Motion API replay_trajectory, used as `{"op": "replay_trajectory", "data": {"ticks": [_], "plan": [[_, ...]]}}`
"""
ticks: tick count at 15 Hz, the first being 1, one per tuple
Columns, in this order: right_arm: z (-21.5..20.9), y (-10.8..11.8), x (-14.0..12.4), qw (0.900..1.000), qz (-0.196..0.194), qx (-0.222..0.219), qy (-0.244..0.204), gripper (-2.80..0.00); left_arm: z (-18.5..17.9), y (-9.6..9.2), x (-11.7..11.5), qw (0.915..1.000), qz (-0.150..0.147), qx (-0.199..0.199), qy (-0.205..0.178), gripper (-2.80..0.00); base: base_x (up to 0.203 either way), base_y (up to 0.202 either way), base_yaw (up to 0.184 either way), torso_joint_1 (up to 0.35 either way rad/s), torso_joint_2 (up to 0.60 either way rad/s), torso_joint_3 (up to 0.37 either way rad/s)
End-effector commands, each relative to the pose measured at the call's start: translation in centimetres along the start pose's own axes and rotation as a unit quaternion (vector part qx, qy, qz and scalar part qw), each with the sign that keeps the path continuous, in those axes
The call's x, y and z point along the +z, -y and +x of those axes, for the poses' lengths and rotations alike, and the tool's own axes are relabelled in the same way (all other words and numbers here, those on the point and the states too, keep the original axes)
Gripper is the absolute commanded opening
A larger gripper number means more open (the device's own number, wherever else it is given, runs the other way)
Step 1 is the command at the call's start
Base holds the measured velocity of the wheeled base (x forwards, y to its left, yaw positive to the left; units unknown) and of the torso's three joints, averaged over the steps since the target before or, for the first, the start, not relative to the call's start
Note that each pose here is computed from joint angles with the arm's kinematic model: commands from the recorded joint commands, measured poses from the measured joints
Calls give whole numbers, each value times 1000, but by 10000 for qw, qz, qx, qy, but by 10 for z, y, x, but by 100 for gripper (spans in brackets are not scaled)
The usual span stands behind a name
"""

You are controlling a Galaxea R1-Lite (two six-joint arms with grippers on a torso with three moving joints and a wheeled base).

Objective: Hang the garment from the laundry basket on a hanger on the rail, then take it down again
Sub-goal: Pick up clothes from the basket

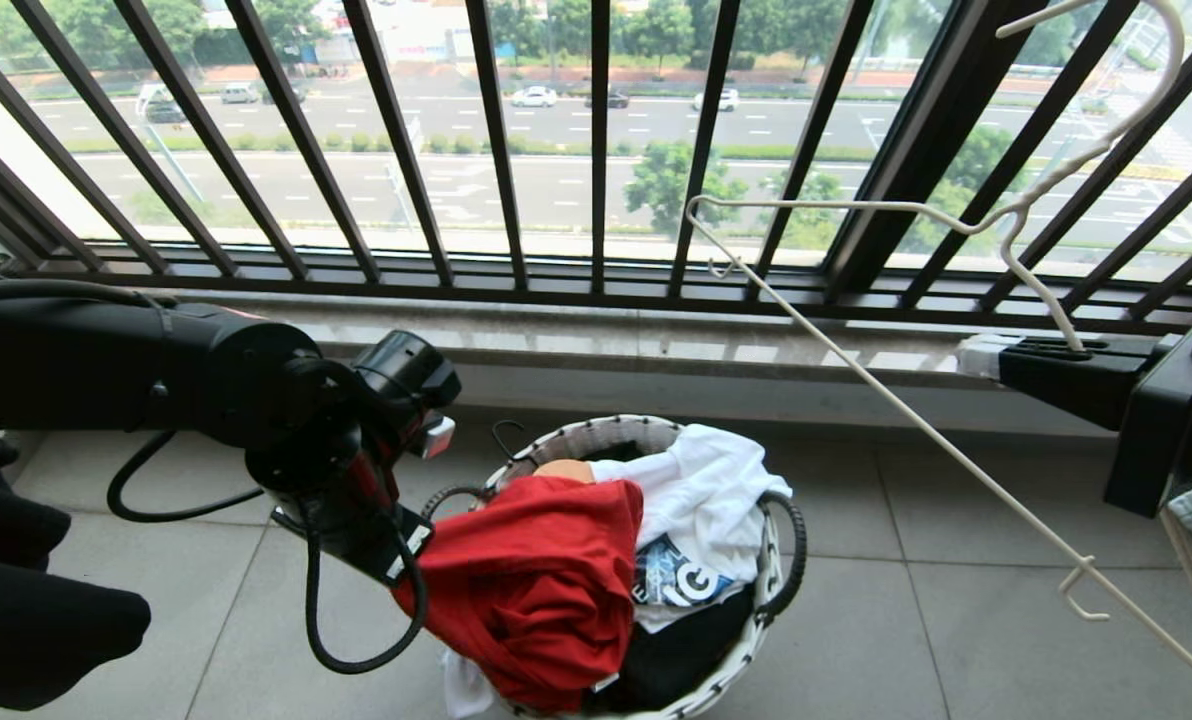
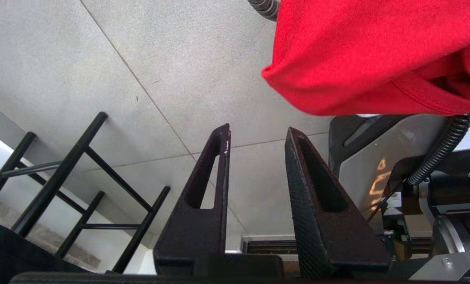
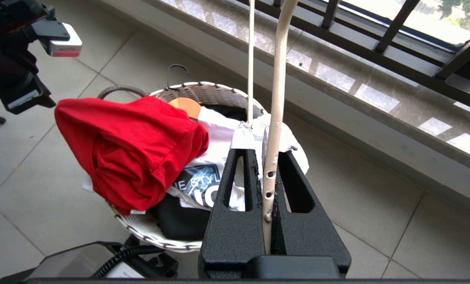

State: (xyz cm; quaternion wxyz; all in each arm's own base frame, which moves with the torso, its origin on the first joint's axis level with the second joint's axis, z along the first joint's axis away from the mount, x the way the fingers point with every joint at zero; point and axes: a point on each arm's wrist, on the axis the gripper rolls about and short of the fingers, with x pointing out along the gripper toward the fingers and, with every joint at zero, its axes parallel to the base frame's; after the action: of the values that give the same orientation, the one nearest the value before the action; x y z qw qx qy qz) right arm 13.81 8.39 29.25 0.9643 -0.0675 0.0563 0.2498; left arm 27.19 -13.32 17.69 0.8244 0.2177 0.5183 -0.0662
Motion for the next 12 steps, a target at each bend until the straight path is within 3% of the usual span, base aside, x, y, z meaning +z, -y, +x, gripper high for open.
{"op": "replay_trajectory", "data": {"ticks": [1,3,6,7,8,10,12], "plan": [[0,0,0,10000,-5,0,2,-280,-17,3,-4,9998,60,-52,204,0,0,0,0,0,0,0],[0,0,0,10000,-5,0,2,-280,-38,6,-12,9984,116,-242,492,0,0,0,0,0,0,0],[0,0,0,10000,-5,0,2,-280,-64,6,-21,9900,189,-1111,853,0,0,0,0,0,0,0],[0,0,0,10000,-5,0,2,-280,-65,7,-22,9870,253,-1338,854,-225,0,0,0,0,0,0],[0,0,0,10000,-4,-1,12,-280,-62,10,-25,9854,402,-1454,794,-280,0,0,0,0,0,0],[-4,0,1,10000,-1,-13,62,-280,-56,23,-23,9815,740,-1623,701,-280,0,0,0,0,0,0],[-5,2,2,9999,6,-70,79,-280,-53,44,-6,9749,1191,-1709,790,-280,0,0,0,0,0,0]]}}
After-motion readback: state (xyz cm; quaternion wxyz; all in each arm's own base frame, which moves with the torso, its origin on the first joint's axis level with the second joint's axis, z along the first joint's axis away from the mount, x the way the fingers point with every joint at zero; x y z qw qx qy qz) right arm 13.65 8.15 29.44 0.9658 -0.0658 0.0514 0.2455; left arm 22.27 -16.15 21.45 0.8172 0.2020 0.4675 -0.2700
